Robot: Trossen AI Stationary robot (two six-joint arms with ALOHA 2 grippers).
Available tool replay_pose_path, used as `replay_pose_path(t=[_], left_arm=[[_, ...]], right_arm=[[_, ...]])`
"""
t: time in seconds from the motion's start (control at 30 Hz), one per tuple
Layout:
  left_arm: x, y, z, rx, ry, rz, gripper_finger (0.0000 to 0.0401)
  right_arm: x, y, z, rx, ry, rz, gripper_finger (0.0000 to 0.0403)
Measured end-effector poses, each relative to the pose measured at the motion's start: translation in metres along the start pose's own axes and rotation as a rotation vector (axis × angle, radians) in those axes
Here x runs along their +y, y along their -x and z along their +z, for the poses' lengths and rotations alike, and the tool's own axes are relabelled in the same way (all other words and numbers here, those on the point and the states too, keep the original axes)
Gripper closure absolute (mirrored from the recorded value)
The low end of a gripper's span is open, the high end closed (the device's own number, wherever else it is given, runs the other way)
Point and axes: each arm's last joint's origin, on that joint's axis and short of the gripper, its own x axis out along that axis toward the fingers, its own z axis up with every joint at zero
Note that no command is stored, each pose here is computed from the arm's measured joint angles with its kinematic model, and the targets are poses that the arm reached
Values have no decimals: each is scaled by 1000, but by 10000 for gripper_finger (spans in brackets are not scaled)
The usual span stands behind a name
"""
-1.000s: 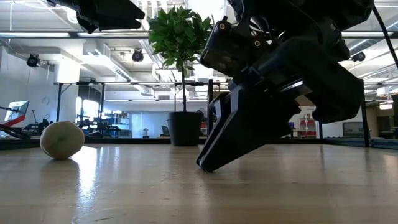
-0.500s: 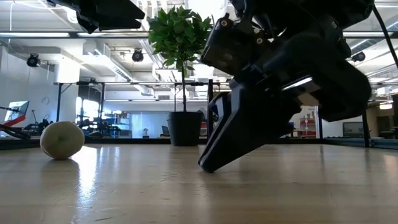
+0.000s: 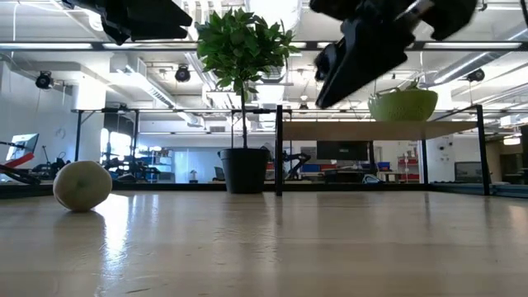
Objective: Pick & Place Fruit
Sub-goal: Put the blueberry into the green strainer bowl on the shelf
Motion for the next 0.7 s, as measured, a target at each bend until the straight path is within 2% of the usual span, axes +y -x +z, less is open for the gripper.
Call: replay_pose_path(t=[0.2, 0.47, 0.7], left_arm=[[0, 0, 0, 0, 2, 1, 183], [0, 0, 0, 0, 2, 1, 183], [0, 0, 0, -1, 3, 1, 183]], right_arm=[[-36, 70, -2, -2, -64, -204, 345], [-89, 163, -23, -110, -226, -479, 346], [-134, 217, -51, -175, -424, -726, 348]])
